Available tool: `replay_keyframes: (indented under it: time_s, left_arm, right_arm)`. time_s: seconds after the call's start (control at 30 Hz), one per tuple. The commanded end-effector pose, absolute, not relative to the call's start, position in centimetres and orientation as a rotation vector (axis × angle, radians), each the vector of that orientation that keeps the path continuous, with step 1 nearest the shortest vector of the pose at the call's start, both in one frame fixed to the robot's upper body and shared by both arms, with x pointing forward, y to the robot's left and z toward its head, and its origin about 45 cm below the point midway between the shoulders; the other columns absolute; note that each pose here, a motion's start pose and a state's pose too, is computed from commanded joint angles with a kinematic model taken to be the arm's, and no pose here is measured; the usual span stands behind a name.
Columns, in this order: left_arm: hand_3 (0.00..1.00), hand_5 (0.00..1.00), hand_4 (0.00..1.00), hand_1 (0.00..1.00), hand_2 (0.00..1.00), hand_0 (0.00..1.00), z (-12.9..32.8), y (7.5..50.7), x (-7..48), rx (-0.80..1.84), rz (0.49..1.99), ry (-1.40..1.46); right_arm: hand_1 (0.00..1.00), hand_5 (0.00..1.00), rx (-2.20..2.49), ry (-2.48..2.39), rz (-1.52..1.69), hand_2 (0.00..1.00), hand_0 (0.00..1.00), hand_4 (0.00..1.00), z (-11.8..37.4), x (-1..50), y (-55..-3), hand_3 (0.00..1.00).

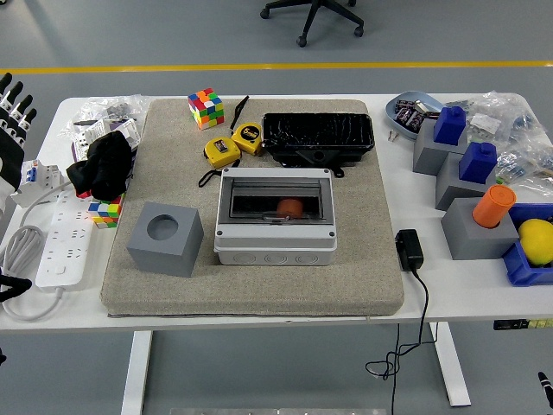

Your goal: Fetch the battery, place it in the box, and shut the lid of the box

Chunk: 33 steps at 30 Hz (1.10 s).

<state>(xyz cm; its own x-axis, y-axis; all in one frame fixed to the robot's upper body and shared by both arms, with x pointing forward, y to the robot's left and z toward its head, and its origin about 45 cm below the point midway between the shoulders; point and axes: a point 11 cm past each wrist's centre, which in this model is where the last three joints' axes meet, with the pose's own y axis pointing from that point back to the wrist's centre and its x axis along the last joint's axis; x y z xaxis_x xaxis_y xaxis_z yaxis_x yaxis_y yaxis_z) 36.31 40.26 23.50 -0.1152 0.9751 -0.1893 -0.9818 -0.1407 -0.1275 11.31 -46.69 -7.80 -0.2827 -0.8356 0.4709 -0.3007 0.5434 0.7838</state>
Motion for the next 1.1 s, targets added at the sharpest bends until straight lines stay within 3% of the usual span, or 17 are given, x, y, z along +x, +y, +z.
replay_keyframes:
  time_s: [0.17,0.2,0.37,0.4,0.57,0.6,0.77,0.8,0.97,1.0,1.1]
  left_arm:
    - [0.998,0.998,0.998,0.941,0.998,0.870,23.9,40.4,36.2,-0.455,1.672,0.123]
    - [0.998,0.936,0.998,0.754,0.941,0.684,24.0,40.6,36.1,-0.490,1.678,0.131]
    - [0.998,0.936,0.998,0.754,0.941,0.684,24.4,41.5,35.9,-0.469,1.743,0.084]
    - [0.554,0.584,0.998,0.266,0.316,0.249,24.5,41.6,35.9,-0.462,1.750,0.072]
    - [0.554,0.584,0.998,0.266,0.316,0.249,24.7,41.6,35.9,-0.450,1.761,0.056]
    - [0.238,0.653,0.998,0.211,0.228,0.239,24.7,41.6,35.8,-0.448,1.769,0.055]
    - [0.238,0.653,0.998,0.211,0.228,0.239,24.6,41.6,35.8,-0.432,1.787,0.050]
    - [0.240,0.673,0.998,0.364,0.270,0.328,24.7,41.6,35.8,-0.423,1.789,0.042]
    - [0.240,0.673,0.998,0.364,0.270,0.328,25.6,41.4,35.8,-0.322,1.806,-0.057]
    - [0.407,0.688,0.998,0.518,0.434,0.487,25.8,41.3,35.8,-0.291,1.809,-0.085]
    - [0.407,0.688,0.998,0.518,0.434,0.487,26.1,41.1,35.8,-0.223,1.812,-0.141]
  right_arm:
    - [0.864,0.998,0.936,-1.833,-0.710,0.818,0.868,0.998,-7.8,11.3,-46.7,0.847]
    - [0.863,0.998,0.936,-1.832,-0.709,0.818,0.869,0.998,-7.8,11.3,-46.7,0.846]
    - [0.863,0.998,0.936,-1.832,-0.704,0.818,0.869,0.998,-7.7,11.5,-46.8,0.846]
    - [0.863,0.998,0.937,-1.832,-0.704,0.818,0.868,0.998,-7.7,11.5,-46.9,0.845]
    - [0.863,0.998,0.937,-1.829,-0.706,0.818,0.868,0.998,-7.7,11.4,-46.8,0.845]
    - [0.863,0.998,0.937,-1.829,-0.707,0.818,0.869,0.998,-7.8,11.4,-46.8,0.845]
    - [0.863,0.998,0.938,-1.825,-0.710,0.818,0.869,0.998,-7.8,11.2,-46.7,0.845]
    - [0.862,0.998,0.937,-1.824,-0.711,0.817,0.868,0.998,-7.8,11.2,-46.7,0.845]
    - [0.862,0.998,0.939,-1.826,-0.711,0.817,0.868,0.998,-7.8,11.4,-46.7,0.845]
    - [0.862,0.998,0.939,-1.825,-0.712,0.817,0.869,0.998,-7.8,11.4,-46.7,0.845]
    - [0.862,0.998,0.939,-1.825,-0.712,0.817,0.869,0.998,-7.8,11.4,-46.7,0.845]
